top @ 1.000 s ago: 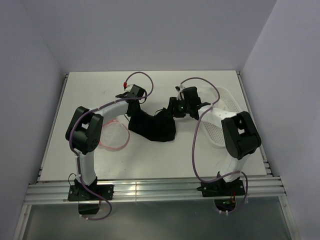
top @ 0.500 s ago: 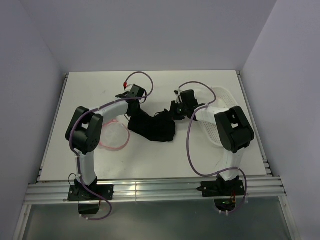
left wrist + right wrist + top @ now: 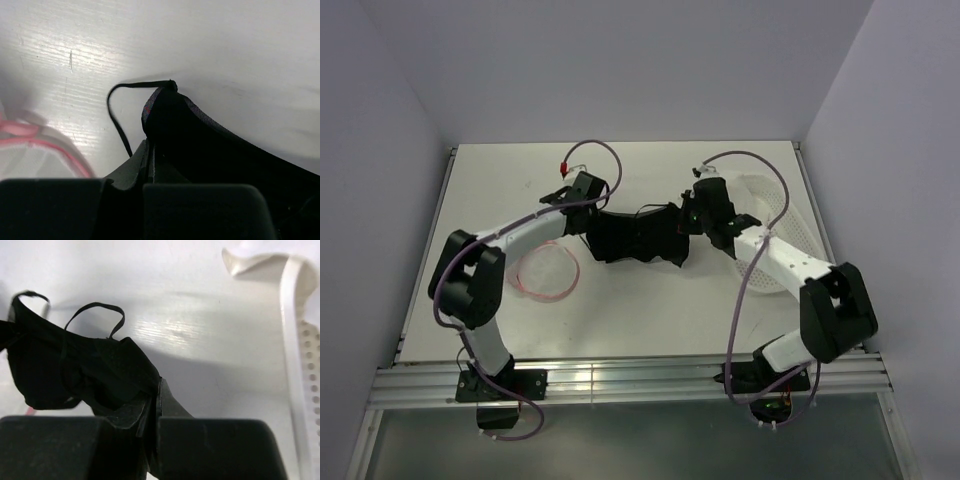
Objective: Place the bra in the laundry bag and zip it closed
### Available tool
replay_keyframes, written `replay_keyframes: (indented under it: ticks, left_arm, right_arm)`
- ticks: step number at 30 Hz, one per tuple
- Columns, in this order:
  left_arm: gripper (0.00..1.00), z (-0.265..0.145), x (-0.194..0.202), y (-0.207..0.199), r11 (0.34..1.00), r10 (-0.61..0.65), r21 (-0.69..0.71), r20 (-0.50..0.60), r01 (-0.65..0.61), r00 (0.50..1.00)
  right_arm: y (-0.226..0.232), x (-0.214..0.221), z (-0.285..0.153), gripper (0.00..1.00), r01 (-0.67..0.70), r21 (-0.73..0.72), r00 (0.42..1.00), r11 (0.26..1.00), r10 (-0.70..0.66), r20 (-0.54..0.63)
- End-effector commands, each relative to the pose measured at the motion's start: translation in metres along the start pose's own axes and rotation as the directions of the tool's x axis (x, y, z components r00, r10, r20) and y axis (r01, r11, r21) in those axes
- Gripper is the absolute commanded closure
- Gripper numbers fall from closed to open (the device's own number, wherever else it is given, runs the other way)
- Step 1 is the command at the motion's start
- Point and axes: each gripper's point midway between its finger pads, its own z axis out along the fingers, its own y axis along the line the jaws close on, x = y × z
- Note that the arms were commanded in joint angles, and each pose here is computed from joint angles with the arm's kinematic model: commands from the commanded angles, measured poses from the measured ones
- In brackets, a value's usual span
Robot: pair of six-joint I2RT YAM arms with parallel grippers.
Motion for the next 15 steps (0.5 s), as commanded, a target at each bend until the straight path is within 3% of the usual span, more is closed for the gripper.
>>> replay_keyframes:
  ticks: [1,5,10,15]
  left_arm:
    - [1.0,-0.033,-0.029,-0.003,0.997,-0.067,0.054,0.106,0.062,0.992]
    - [1.0,-0.058,-0.038,-0.013,0.991,-0.077,0.119,0.148,0.059,0.986]
    - [1.0,-0.095,-0.046,-0.018,0.986,-0.076,0.158,0.203,0.044,0.976]
    - [1.0,-0.111,-0.036,-0.009,0.99,-0.053,0.139,0.171,0.03,0.984]
  right_arm:
    - [-0.011,-0.033,-0.03,1.0,0.018,0.111,0.99,0.994,-0.033,0.134]
    - [0.011,-0.067,-0.066,1.0,0.078,0.102,0.969,0.992,-0.1,0.227]
    - [0.038,-0.075,-0.1,1.0,0.13,0.027,0.95,0.991,-0.133,0.283]
    - [0.034,-0.06,-0.098,1.0,0.118,0.048,0.968,0.992,-0.126,0.217]
